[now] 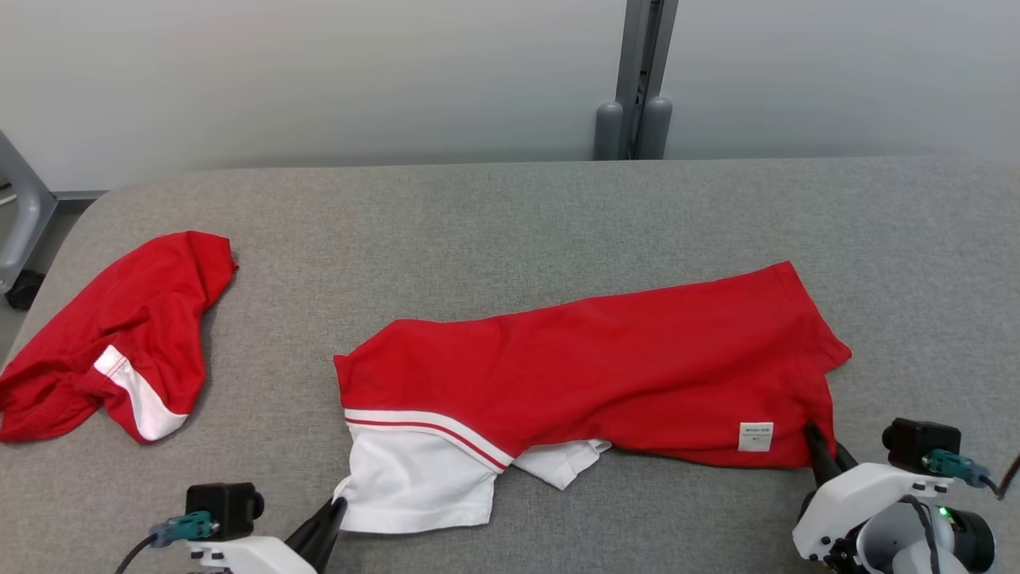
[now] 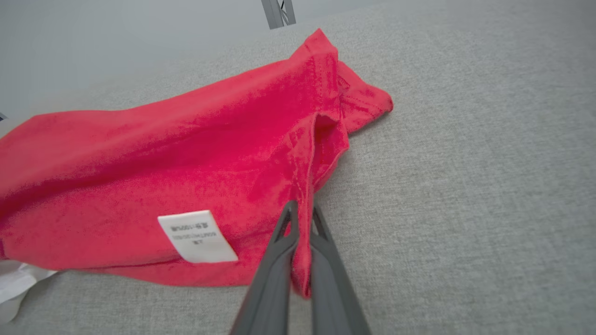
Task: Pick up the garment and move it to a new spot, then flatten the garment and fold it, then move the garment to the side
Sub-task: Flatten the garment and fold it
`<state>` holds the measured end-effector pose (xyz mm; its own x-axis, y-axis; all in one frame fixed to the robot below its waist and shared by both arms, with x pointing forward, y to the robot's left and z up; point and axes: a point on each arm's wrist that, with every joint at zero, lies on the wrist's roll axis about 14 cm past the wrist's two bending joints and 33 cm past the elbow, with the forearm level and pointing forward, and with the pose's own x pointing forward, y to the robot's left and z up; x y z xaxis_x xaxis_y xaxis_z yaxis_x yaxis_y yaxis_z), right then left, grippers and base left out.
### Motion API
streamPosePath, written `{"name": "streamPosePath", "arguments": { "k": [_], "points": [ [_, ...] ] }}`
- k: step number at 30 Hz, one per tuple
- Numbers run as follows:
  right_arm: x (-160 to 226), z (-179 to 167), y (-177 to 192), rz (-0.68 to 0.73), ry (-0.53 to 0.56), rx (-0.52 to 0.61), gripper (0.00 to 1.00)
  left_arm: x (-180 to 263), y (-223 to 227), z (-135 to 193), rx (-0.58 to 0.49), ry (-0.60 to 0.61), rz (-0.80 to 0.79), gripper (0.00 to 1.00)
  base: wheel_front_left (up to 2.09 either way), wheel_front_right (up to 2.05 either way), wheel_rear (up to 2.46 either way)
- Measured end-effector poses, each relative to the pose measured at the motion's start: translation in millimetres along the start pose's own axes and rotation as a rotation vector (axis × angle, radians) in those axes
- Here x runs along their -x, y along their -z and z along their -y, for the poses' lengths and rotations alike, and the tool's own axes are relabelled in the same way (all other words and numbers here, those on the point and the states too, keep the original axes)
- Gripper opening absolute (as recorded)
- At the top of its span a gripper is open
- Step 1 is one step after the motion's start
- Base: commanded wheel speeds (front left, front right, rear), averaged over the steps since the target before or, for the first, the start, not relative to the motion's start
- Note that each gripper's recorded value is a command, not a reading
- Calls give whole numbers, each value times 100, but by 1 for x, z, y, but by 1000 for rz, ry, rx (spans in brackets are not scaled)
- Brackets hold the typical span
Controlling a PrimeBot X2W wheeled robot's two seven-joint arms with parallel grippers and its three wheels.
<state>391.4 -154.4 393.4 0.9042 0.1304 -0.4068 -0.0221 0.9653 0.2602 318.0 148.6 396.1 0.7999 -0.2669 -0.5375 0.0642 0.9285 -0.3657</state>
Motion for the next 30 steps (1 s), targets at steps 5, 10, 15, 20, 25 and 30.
{"name": "streamPosePath", "arguments": {
  "k": [5,10,15,20,25,30],
  "points": [
    [10,-3,-19,81,-13,-28,0,21,-26,5,34,32,93,0,0,0,0],
    [16,-9,-42,148,-39,-75,0,31,-50,11,-7,51,152,0,0,0,0],
    [10,-25,-88,255,-101,-112,0,21,-94,20,-110,87,223,0,0,0,0],
    [-16,-42,-148,364,-152,-68,0,-6,-170,17,-209,99,328,0,0,0,0],
    [-55,-67,-209,457,-221,-35,0,-47,-243,9,-267,91,366,0,0,0,0],
    [-102,-77,-262,536,-256,-19,0,-90,-315,6,-300,95,428,0,0,0,0]
  ]
}}
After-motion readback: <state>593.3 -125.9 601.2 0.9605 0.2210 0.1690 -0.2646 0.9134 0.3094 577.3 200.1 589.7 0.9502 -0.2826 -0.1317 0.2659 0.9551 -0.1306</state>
